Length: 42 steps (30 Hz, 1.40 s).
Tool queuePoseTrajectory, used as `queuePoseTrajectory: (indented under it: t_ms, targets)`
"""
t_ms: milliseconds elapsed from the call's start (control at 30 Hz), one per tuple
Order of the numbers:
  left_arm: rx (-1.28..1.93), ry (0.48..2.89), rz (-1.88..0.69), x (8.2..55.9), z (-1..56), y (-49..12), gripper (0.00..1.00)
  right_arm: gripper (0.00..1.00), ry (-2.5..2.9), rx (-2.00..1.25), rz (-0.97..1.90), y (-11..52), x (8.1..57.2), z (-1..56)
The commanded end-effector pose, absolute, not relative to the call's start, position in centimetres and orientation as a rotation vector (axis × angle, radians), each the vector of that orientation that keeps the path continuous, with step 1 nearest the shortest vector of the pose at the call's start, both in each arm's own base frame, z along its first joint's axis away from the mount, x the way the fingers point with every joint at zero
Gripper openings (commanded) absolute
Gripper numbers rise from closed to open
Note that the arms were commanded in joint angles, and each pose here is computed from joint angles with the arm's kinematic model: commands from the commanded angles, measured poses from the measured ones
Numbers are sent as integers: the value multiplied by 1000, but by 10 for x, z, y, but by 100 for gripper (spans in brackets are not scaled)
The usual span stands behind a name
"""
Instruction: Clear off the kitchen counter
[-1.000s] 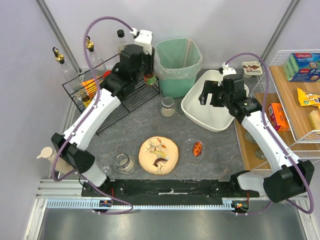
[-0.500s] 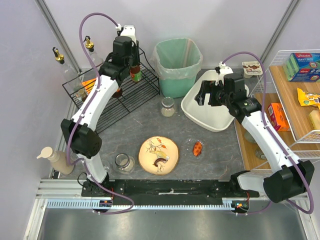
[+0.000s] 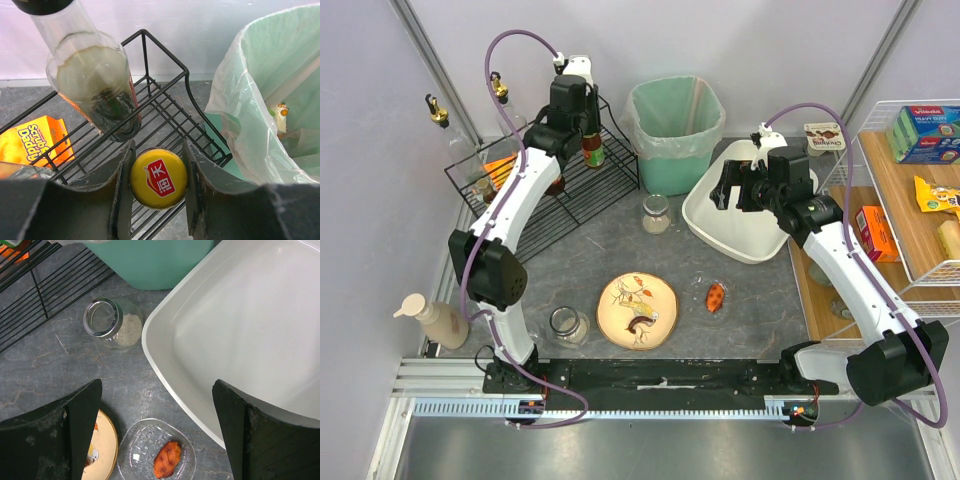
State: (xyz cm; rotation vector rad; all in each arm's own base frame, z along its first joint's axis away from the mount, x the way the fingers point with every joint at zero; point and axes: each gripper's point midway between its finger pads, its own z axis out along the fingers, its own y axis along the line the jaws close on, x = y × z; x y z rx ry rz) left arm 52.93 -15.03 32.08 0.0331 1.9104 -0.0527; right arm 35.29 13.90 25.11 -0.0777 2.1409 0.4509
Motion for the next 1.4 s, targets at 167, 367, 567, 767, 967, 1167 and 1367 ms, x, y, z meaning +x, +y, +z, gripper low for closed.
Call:
queuePoseTrajectory:
  t_ms: [167,367,567,767,967,1167,1367]
  targets:
    - [-58,1764,-118,535,372,-141,49,98,2082,-66,452,138,357,268]
    - [-39,1763,-120,534,373,-143,80,98,2080,-66,453,138,356,268]
    - [-27,1751,-117,533,379,-142,86,98,2083,-62,446,136,354,267]
    - [-30,1738,-114,526,389,-139,90,98,2081,-62,442,135,352,267]
    - [-17,1703,-131,514,409,-137,94,98,2074,-101,457,138,350,270]
    - [-9,1686,-146,497,426,-133,96,98,2060,-217,512,150,344,273]
    - [100,1672,-237,455,442,-141,98,98,2029,-482,653,208,319,271]
